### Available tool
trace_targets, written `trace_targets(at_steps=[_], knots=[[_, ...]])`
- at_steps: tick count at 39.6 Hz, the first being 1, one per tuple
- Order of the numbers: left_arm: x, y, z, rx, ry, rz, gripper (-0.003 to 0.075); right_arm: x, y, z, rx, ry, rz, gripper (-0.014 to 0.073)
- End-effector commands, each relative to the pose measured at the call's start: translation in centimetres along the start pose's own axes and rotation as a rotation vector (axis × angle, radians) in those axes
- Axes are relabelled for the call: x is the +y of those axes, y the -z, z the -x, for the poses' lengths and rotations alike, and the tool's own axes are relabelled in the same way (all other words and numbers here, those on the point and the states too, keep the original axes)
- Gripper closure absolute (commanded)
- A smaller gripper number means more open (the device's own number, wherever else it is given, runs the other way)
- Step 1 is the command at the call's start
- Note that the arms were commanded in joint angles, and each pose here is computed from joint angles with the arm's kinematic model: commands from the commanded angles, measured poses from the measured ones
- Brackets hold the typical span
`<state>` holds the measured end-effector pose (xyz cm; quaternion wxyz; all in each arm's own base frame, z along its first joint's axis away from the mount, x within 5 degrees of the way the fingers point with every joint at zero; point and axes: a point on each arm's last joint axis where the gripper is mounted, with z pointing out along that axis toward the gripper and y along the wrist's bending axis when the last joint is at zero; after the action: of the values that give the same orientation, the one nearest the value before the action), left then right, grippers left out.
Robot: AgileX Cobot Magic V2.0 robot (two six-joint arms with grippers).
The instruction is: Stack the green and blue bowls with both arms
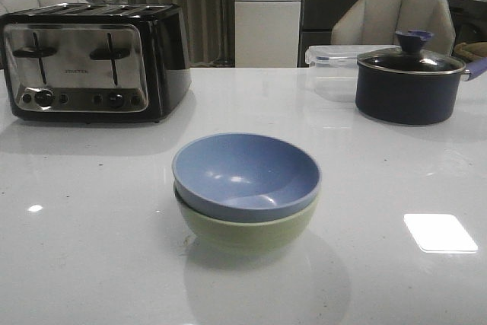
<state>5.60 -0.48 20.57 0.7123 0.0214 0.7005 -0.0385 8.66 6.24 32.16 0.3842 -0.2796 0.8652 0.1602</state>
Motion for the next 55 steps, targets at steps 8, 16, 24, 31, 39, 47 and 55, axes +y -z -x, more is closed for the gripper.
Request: trace_targets(at_steps=[8, 16, 24, 31, 39, 47, 55], knots=[[0.0, 0.2, 0.7, -0.106, 0.005, 0.002, 0.0622, 0.1, 0.6, 1.2, -0.086, 0.003, -0.002, 0.0559], [0.0, 0.2, 0.7, -0.106, 0.005, 0.002, 0.0622, 0.1, 0.6, 1.2, -0.086, 0.003, -0.002, 0.0559], [0.0, 0.2, 0.7, -0.106, 0.005, 0.002, 0.0622, -0.5, 1.5, 0.5, -0.169, -0.028, -0.070, 0.0559], [0.0, 0.2, 0.7, -0.106, 0.005, 0.002, 0.0622, -1.9, 1.7, -2.6, -0.484, -0.092, -0.282, 0.0559], [0.0, 0.2, 0.7, -0.106, 0.005, 0.002, 0.0622, -2.8, 0.6, -7.4, -0.772, -0.113, -0.491, 0.0559], [0.0, 0.2, 0.7, -0.106, 0.005, 0.002, 0.0622, -3.5, -1.6, -11.1, -0.809, -0.144, -0.613, 0.0559], [0.0, 0.2, 0.7, -0.103, 0.005, 0.002, 0.0622, -3.6, -2.8, -12.7, -0.784, -0.155, -0.627, 0.0559]])
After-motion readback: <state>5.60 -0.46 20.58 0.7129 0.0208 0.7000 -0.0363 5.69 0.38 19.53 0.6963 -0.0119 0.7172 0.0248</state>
